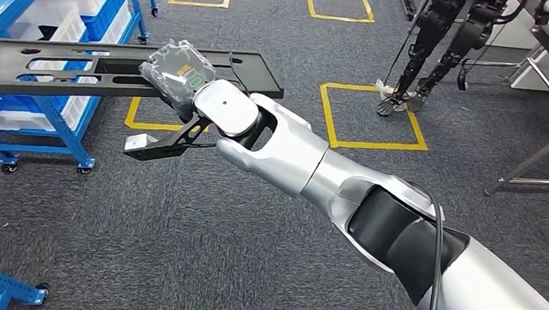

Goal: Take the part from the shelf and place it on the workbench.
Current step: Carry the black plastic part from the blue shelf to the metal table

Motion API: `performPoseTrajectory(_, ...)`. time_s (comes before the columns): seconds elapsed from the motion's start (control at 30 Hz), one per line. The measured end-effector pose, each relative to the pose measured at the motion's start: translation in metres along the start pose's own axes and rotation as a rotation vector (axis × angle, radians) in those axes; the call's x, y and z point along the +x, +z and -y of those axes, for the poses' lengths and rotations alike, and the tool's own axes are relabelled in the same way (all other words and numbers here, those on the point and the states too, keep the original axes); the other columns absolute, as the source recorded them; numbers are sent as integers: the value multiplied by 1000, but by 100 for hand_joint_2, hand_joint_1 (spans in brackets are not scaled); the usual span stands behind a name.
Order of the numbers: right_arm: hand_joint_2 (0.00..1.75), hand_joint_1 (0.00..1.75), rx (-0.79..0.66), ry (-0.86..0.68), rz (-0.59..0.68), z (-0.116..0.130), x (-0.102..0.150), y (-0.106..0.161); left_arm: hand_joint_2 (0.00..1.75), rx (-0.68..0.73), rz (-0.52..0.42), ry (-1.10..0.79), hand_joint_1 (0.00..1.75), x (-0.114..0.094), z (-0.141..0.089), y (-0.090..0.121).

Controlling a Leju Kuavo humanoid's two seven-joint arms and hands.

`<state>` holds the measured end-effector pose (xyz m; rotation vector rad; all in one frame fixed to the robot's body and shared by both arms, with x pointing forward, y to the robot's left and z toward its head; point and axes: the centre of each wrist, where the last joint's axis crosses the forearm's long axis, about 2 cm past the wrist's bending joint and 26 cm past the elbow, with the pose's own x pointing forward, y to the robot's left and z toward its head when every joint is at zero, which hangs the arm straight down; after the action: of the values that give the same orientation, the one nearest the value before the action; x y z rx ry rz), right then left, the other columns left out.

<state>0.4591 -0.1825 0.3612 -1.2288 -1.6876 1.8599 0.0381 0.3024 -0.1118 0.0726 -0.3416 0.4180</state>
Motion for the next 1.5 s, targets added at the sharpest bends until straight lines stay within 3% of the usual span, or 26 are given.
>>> performPoseTrajectory(0.43, 175, 175, -34, 11, 8, 18, 2, -8, 175, -4, 22, 4, 0, 4, 1, -1)
performPoseTrajectory(1.07, 175, 175, -4, -12, 10, 7, 6, -6, 175, -1, 8, 12, 0, 1, -2, 0)
performPoseTrajectory(1.5, 175, 175, -13, -9, 11, 11, 9, -9, 175, -4, 4, 9, 0, 0, -1, 0)
